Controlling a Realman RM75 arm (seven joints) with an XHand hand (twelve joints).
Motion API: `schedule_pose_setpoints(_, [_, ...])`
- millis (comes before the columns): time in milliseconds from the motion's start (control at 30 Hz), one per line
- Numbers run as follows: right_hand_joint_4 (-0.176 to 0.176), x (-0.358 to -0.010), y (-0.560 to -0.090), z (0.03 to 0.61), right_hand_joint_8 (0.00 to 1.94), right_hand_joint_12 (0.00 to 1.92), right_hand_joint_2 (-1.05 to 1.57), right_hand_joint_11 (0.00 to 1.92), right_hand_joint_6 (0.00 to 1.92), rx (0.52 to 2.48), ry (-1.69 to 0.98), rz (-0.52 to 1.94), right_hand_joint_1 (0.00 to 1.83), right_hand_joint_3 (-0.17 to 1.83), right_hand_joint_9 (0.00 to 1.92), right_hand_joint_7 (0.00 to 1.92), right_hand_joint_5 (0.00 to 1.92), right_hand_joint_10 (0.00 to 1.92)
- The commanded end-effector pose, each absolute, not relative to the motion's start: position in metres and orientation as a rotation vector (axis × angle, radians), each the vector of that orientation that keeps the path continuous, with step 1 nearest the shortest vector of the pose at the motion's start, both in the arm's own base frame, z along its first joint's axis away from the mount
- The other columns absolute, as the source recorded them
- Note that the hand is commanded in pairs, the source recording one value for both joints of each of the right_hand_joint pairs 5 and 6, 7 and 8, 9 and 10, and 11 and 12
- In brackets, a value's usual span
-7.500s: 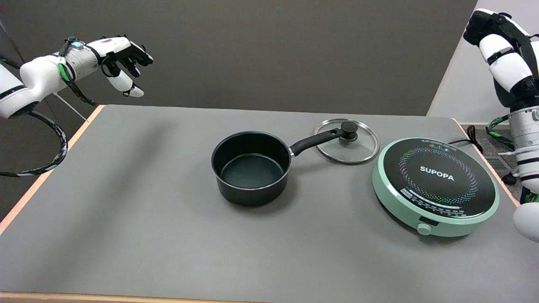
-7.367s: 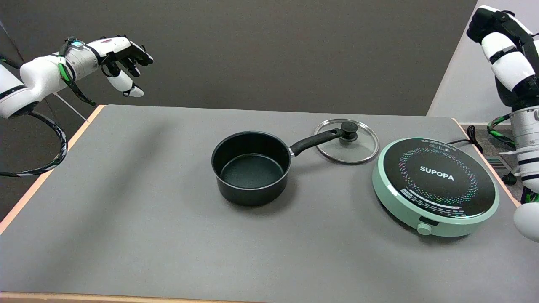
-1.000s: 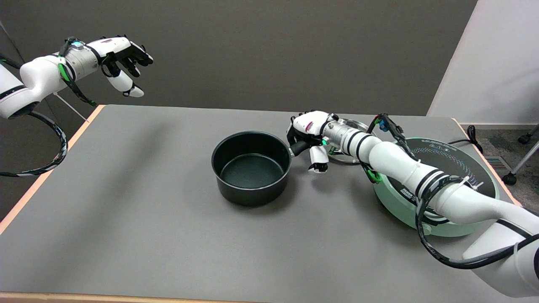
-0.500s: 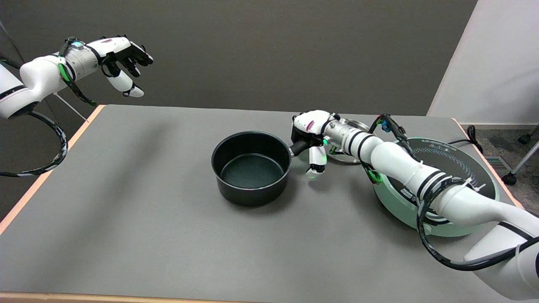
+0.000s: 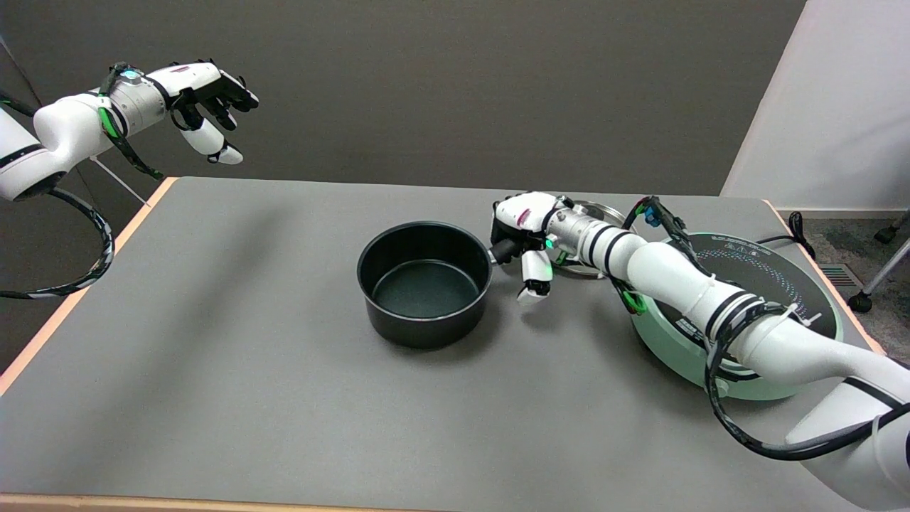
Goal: Pick up the pot.
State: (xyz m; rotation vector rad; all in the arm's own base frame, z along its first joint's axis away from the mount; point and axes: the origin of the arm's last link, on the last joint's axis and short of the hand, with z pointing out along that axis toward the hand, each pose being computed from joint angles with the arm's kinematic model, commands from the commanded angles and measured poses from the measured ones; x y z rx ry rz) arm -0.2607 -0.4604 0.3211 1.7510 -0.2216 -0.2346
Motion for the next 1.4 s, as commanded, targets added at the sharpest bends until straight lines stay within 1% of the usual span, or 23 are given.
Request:
schedule_pose_setpoints(33, [-0.088,-0.282,-0.448,0.316,1.4,1.4,-0.69,1.4,1.4,1.787,-0.334,-0.29,1.18,1.64,1.4,1.4,1.4,1.4])
schedule_pose_setpoints(100, [-0.106,-0.284,-0.447,0.315,1.48,1.48,-0.62,1.48,1.48,1.787,-0.37,-0.283,1.18,1.67,1.48,1.48,1.48,1.48])
schedule_pose_setpoints(133, [-0.109,-0.284,-0.447,0.315,1.5,1.5,-0.58,1.5,1.5,1.785,-0.379,-0.278,1.18,1.65,1.5,1.5,1.5,1.5])
schedule_pose_setpoints(167, [-0.111,-0.285,-0.447,0.316,1.6,1.6,-0.42,1.6,1.6,1.781,-0.39,-0.272,1.18,1.49,1.6,1.6,1.6,1.6])
schedule_pose_setpoints(200, [-0.098,-0.285,-0.447,0.316,1.69,1.69,-0.27,1.69,1.69,1.78,-0.397,-0.272,1.19,1.34,1.69,1.69,1.69,1.69])
schedule_pose_setpoints(233, [-0.078,-0.285,-0.447,0.315,1.76,1.76,-0.19,1.76,1.76,1.782,-0.398,-0.271,1.19,1.28,1.76,1.76,1.76,1.76])
schedule_pose_setpoints(333, [-0.044,-0.281,-0.449,0.315,1.87,1.87,-0.13,1.87,1.87,1.787,-0.374,-0.283,1.22,1.25,1.87,1.87,1.87,1.87])
schedule_pose_setpoints(400, [-0.038,-0.275,-0.452,0.316,1.89,1.89,-0.1,1.89,1.89,1.784,-0.353,-0.268,1.24,1.18,1.89,1.89,1.89,1.89])
schedule_pose_setpoints(467, [-0.032,-0.27,-0.454,0.317,1.92,1.92,0.03,1.92,1.92,1.788,-0.345,-0.26,1.32,0.86,1.92,1.92,1.92,1.92])
schedule_pose_setpoints(500, [-0.034,-0.266,-0.455,0.318,1.91,1.91,0.03,1.91,1.91,1.786,-0.338,-0.251,1.34,0.85,1.91,1.91,1.91,1.91])
schedule_pose_setpoints(567, [-0.036,-0.261,-0.456,0.32,1.9,1.9,0.07,1.9,1.9,1.783,-0.331,-0.236,1.34,0.89,1.9,1.9,1.9,1.9])
schedule_pose_setpoints(633, [-0.036,-0.256,-0.458,0.323,1.91,1.91,0.08,1.91,1.91,1.778,-0.327,-0.219,1.34,1.05,1.91,1.91,1.91,1.91])
schedule_pose_setpoints(700, [-0.04,-0.252,-0.459,0.324,1.91,1.91,0.13,1.91,1.91,1.775,-0.319,-0.203,1.32,1.32,1.91,1.91,1.91,1.91])
schedule_pose_setpoints(833, [-0.044,-0.245,-0.461,0.324,1.91,1.91,0.15,1.91,1.91,1.774,-0.305,-0.183,1.31,1.66,1.91,1.91,1.91,1.91])
schedule_pose_setpoints(933, [-0.046,-0.242,-0.462,0.324,1.91,1.91,0.14,1.91,1.91,1.773,-0.3,-0.164,1.31,1.8,1.91,1.91,1.91,1.91])
schedule_pose_setpoints(967, [-0.046,-0.241,-0.462,0.324,1.91,1.91,0.14,1.91,1.91,1.771,-0.298,-0.161,1.31,1.8,1.91,1.91,1.91,1.91])
schedule_pose_setpoints(1067, [-0.046,-0.242,-0.462,0.324,1.91,1.91,0.14,1.91,1.91,1.772,-0.298,-0.159,1.31,1.81,1.91,1.91,1.91,1.91])
schedule_pose_setpoints(1133, [-0.044,-0.241,-0.462,0.324,1.92,1.92,0.19,1.92,1.92,1.771,-0.295,-0.156,1.31,1.76,1.92,1.92,1.92,1.92])
schedule_pose_setpoints(1167, [-0.04,-0.24,-0.462,0.323,1.92,1.92,0.28,1.92,1.92,1.772,-0.29,-0.153,1.32,1.66,1.92,1.92,1.92,1.92])
schedule_pose_setpoints(1233, [-0.036,-0.237,-0.463,0.323,1.92,1.92,0.47,1.92,1.92,1.769,-0.281,-0.142,1.3,1.31,1.92,1.92,1.92,1.92])
schedule_pose_setpoints(1300, [-0.034,-0.236,-0.463,0.323,1.92,1.92,0.65,1.92,1.92,1.766,-0.279,-0.128,1.25,1.08,1.92,1.92,1.92,1.92])
schedule_pose_setpoints(1333, [-0.033,-0.235,-0.463,0.324,1.92,1.92,0.69,1.92,1.92,1.762,-0.278,-0.118,1.24,1.05,1.92,1.92,1.92,1.92])
schedule_pose_setpoints(1400, [-0.032,-0.233,-0.464,0.324,1.92,1.92,0.68,1.92,1.92,1.757,-0.277,-0.104,1.23,1.08,1.92,1.92,1.92,1.92])
